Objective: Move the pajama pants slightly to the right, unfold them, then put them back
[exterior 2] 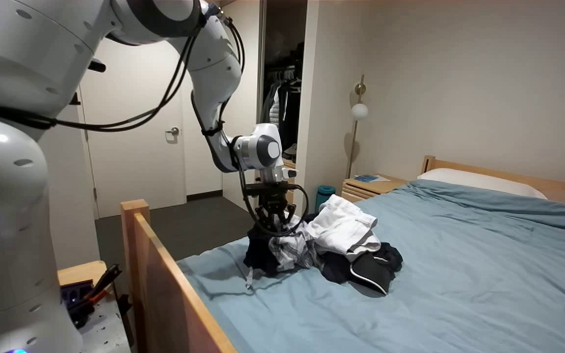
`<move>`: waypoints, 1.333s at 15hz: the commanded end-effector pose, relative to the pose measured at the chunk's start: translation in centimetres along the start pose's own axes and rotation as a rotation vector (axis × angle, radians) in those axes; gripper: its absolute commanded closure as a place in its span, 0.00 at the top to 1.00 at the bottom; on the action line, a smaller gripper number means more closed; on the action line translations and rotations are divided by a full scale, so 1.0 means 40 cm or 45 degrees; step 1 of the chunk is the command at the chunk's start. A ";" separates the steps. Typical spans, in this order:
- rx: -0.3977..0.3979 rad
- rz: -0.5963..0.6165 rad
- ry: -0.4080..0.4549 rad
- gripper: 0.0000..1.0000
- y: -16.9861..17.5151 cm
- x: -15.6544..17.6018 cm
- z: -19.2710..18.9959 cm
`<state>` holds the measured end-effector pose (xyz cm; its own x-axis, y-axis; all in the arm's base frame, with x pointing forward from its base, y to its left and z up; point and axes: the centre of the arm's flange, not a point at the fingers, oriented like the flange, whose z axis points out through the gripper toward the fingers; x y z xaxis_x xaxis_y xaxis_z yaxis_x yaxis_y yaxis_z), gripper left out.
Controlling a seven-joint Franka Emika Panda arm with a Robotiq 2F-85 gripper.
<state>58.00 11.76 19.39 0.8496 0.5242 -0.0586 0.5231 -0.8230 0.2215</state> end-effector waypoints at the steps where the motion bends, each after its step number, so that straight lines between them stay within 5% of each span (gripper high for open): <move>1: 0.045 -0.021 0.009 0.06 0.054 0.022 -0.013; 5: 0.076 0.108 -0.039 0.05 0.080 -0.030 -0.044; 14: 0.226 0.657 -0.229 0.05 0.092 -0.308 -0.047; 17: 0.306 0.708 -0.274 0.05 0.059 -0.370 -0.032; 20: 0.390 0.580 -0.279 0.05 0.003 -0.390 -0.031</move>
<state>47.83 3.03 20.74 0.9813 0.0108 -0.1924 0.0216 -0.9983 0.0540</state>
